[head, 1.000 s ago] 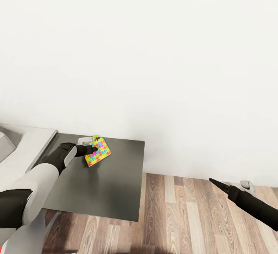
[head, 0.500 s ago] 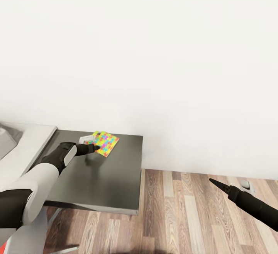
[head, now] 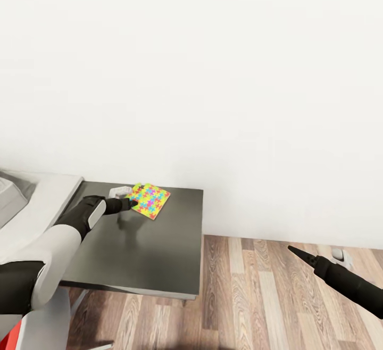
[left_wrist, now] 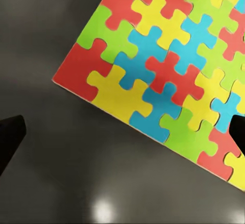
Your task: Put all the toys in the child's room - the three board games (two on the bed and one on the table), the two jigsaw puzzles on the table, and the tennis ball on the table - inside the toy box on the table in the child's room.
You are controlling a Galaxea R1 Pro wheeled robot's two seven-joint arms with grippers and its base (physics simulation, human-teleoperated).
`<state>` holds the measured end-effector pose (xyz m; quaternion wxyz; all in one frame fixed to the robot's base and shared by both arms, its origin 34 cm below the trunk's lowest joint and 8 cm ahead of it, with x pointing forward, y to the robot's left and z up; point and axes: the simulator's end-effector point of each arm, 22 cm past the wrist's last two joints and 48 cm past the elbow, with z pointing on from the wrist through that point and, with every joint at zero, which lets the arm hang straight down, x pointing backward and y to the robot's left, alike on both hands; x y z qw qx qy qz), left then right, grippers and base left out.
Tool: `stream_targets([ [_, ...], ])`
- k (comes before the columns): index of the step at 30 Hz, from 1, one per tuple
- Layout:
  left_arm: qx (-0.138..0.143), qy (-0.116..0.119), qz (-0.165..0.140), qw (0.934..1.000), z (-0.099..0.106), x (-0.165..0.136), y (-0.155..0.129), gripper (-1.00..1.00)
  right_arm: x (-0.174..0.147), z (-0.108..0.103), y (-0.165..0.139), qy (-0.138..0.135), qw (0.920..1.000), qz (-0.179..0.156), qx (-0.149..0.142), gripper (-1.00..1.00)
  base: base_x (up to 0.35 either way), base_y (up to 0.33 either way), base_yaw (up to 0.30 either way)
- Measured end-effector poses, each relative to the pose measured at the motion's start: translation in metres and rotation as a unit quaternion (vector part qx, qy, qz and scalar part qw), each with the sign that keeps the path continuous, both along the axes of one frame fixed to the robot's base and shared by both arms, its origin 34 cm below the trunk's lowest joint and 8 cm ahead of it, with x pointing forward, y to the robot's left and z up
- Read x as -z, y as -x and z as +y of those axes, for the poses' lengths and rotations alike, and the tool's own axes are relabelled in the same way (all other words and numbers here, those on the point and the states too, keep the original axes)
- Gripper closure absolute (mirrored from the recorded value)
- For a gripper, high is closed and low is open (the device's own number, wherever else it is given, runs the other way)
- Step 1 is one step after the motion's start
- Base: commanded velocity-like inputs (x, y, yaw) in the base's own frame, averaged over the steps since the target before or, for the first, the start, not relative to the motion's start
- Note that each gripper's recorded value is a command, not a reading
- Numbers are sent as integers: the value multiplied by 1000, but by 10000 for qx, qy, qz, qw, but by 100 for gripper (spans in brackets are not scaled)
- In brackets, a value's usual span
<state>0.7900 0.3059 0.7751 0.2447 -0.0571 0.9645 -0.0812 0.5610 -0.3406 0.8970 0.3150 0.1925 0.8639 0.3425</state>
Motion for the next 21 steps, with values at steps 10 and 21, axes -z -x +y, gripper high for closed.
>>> stream_targets([
  [10,10,-3,-6,10000,-1,0,0,-100,0,0,0,9,10000,5,2,-100,74,59,0],
  [21,11,5,-4,10000,-2,0,-1,-100,0,-1,0,9,10000,0,8,-100,27,8,0],
])
